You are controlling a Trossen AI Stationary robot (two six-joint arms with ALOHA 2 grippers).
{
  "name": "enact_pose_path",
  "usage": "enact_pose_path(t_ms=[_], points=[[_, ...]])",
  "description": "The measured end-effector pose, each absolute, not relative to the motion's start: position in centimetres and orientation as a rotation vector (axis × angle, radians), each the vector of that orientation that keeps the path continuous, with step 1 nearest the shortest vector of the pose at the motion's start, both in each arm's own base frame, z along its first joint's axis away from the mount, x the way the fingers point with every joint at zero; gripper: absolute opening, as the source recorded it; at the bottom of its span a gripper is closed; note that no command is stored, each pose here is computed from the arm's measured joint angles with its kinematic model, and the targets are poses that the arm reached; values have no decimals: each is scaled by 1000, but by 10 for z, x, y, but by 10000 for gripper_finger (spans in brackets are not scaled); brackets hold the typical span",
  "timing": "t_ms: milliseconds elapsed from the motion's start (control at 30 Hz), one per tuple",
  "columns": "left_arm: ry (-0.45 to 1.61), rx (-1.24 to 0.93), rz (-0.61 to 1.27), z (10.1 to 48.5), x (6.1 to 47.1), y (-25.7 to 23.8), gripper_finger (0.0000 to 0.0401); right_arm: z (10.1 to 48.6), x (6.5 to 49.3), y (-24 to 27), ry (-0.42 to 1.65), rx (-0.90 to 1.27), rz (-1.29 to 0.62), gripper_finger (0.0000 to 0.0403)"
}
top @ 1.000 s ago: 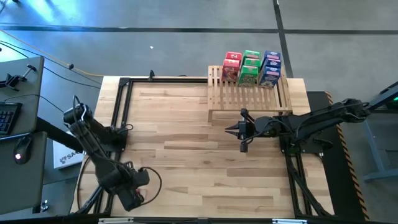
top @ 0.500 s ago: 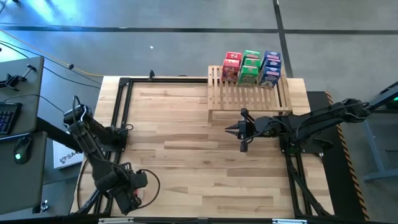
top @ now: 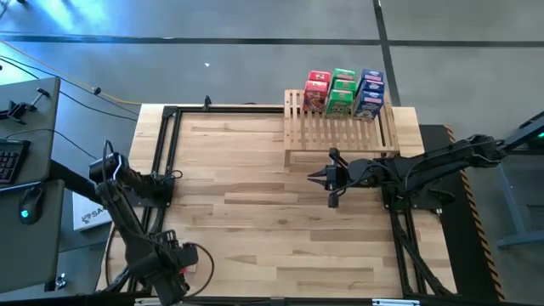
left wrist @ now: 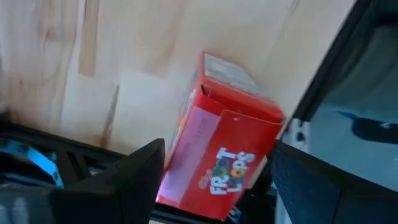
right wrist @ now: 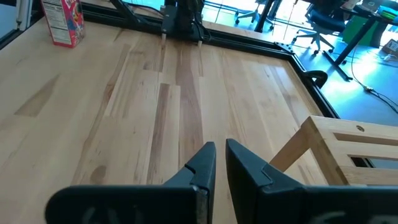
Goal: Stack cereal on shelf
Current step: Put the red cereal box on the shelf aligned with other red cereal box
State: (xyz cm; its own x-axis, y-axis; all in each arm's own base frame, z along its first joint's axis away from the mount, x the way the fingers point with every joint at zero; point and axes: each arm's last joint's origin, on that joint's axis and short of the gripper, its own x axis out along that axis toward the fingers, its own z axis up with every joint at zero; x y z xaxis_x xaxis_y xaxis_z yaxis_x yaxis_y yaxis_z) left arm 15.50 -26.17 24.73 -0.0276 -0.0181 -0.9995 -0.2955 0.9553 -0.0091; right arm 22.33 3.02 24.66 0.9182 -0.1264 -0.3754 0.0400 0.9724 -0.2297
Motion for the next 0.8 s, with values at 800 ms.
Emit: enact_pose_path(t_ms=[800], points=[[1475,2,101,253,212,-213,118,247,222,30,399,-189,-86,26]])
